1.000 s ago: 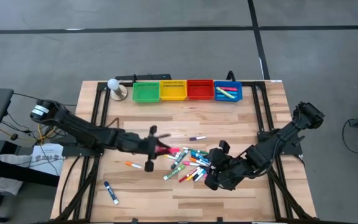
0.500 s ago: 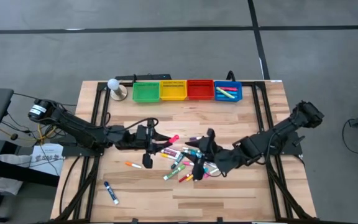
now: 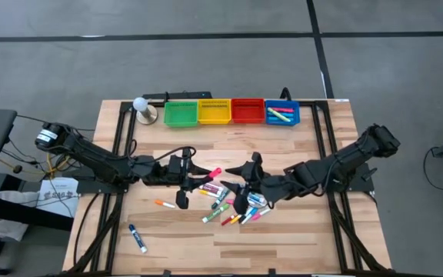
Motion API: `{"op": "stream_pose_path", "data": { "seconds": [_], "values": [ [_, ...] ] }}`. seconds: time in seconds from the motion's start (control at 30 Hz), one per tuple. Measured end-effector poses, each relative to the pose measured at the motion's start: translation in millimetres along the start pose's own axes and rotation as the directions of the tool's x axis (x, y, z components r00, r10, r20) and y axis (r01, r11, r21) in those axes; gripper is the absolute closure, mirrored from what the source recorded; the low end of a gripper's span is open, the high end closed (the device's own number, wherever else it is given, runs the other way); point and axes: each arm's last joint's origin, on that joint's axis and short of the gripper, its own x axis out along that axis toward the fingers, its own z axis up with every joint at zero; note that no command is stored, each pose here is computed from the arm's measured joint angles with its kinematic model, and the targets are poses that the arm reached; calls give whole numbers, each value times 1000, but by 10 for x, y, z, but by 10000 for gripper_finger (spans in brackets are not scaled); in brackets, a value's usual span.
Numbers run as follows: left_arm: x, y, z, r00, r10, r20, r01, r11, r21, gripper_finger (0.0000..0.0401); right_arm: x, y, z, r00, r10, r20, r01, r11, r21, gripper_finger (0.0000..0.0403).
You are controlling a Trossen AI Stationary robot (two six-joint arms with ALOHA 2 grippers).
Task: Pick & Place Markers
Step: Put the pink highlighter pen into the blue basket
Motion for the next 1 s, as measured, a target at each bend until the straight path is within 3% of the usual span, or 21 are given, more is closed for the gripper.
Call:
{"op": "stream_pose_path", "data": {
  "seconds": [0.5, 1.0],
  "values": [
    [102, -33, -189, 999, -25, -48, 26, 1000, 6, 320, 73, -36, 160, 992, 94, 86, -95, 995, -1, 221],
    [122, -33, -130, 999, -28, 37, 29, 999, -17, 317, 125, -86, 183, 984, 167, 62, -168, 986, 10, 221]
  ]
}}
